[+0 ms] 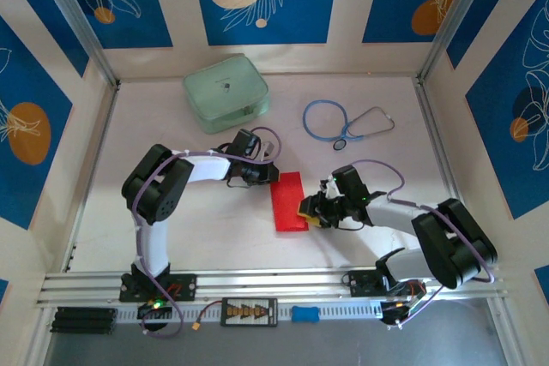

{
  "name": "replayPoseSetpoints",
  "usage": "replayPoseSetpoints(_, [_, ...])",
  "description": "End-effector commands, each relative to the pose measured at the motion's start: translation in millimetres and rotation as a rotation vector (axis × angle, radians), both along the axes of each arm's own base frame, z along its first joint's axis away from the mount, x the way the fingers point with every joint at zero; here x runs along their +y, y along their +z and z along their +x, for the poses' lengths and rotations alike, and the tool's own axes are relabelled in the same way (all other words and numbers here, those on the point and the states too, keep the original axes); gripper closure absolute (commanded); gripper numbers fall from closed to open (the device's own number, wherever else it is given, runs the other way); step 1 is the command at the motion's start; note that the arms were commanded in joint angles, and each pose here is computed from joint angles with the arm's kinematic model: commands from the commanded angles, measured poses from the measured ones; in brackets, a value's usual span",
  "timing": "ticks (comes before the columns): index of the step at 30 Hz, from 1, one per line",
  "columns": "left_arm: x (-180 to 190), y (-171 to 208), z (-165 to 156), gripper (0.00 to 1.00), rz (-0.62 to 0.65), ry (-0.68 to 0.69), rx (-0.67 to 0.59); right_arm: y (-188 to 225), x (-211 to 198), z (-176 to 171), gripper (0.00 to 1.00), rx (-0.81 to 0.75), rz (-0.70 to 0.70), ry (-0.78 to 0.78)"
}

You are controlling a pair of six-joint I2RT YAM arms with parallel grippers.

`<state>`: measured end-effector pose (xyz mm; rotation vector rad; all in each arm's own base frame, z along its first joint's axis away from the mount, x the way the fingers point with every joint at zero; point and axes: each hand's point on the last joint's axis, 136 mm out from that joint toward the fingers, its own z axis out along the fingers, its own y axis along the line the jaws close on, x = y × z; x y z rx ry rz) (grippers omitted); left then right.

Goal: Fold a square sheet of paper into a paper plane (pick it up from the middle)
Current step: Fold the triangle a second time at the center of the table.

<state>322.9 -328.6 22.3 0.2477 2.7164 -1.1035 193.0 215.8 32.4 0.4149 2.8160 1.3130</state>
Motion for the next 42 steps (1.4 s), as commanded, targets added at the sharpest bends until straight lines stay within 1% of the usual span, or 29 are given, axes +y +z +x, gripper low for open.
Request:
replayPoseSetpoints(1, [5.2, -18.5, -6.8, 0.89, 0.043, -0.012, 0.045, 1.6, 3.6, -0.1, 0.58, -0.004, 0.042, 0.029])
replayPoseSetpoints(15, [3.2, -16.1, -4.9, 0.89, 0.042, -0.018, 0.044, 15.1, 10.5, 22.5, 0.53, -0.098, 0.116, 0.097])
replayPoseSetpoints(21, [1.5, -14.4, -4.4, 0.89, 0.037, -0.019, 0.041, 13.3, 8.6, 25.5, 0.53, -0.099, 0.125, 0.101])
replayPoseSetpoints(24, [1.4, -13.5, -3.3, 0.89, 0.033, -0.018, 0.04, 10.2, 6.8, 23.4, 0.56, -0.088, 0.132, 0.097])
replayPoseSetpoints(27, [-1.5, -7.4, -3.4, 0.88, 0.019, -0.023, 0.035, 5.4, 4.0, 21.8, 0.63, -0.075, 0.122, 0.089])
replayPoseSetpoints(33, [-7.6, 16.7, 1.5, 0.83, -0.025, -0.028, 0.0, -2.3, 3.3, 20.8, 0.79, -0.047, 0.11, 0.089])
replayPoseSetpoints(36, [-8.5, 29.1, 1.5, 0.79, -0.041, -0.029, -0.015, -5.5, 3.0, 22.3, 0.83, -0.038, 0.106, 0.081])
replayPoseSetpoints(42, [1.3, 57.6, -1.2, 0.67, -0.045, -0.009, -0.09, -7.3, 6.4, 28.0, 0.88, -0.038, 0.093, 0.064])
